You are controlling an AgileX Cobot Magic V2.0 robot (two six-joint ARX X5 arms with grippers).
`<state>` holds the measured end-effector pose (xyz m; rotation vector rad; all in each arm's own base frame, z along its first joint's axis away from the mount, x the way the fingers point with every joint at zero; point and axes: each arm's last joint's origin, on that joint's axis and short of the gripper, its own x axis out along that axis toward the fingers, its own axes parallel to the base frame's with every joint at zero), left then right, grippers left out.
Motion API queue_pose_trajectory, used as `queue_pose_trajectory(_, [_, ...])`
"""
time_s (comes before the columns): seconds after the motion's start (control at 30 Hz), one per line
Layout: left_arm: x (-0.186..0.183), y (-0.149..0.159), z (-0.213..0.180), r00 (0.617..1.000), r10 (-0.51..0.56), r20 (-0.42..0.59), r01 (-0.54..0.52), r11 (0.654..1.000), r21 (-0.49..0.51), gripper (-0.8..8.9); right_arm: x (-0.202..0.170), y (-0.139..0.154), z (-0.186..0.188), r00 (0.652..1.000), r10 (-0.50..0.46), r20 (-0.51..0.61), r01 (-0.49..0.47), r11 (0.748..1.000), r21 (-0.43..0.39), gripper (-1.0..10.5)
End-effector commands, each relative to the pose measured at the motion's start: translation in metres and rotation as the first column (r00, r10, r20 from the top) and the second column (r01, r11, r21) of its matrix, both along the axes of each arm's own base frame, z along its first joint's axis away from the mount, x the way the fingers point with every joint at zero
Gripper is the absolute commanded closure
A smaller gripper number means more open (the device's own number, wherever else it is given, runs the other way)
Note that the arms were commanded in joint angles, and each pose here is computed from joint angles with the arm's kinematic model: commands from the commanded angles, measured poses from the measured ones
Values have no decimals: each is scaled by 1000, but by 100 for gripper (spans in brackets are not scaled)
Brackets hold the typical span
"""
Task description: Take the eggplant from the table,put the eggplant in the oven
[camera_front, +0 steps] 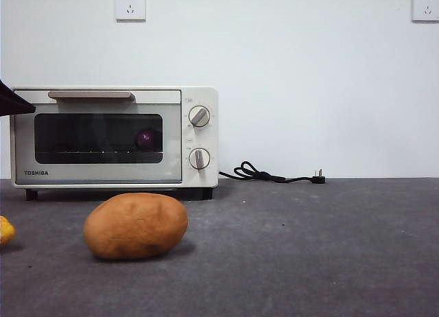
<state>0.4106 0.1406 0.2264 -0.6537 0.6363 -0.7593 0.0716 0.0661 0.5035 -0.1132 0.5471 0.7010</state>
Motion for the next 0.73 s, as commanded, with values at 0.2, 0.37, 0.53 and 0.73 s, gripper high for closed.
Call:
queue_pose_trajectory(0.2, [-13,-8,23,1000,-9,-20,9,1000,-11,819,-1,0,-2,1000,-1,-22,1,1000,-5,958])
queue_pose_trajectory(0.37, [-24,-23,51,1000,-11,1,11,999,30,819,-1,0,-2,1000,-1,-22,1,1000,-5,958])
queue_pose_trajectory(0.53, [-46,-45,92,999,44,25,-48,986,158,819,-1,0,-2,1000,-2,-22,2,1000,-5,958])
queue_pose_trajectory(0.73, [-88,-79,140,996,52,70,-71,951,299,819,-1,0,-2,1000,0,-20,0,1000,-7,958])
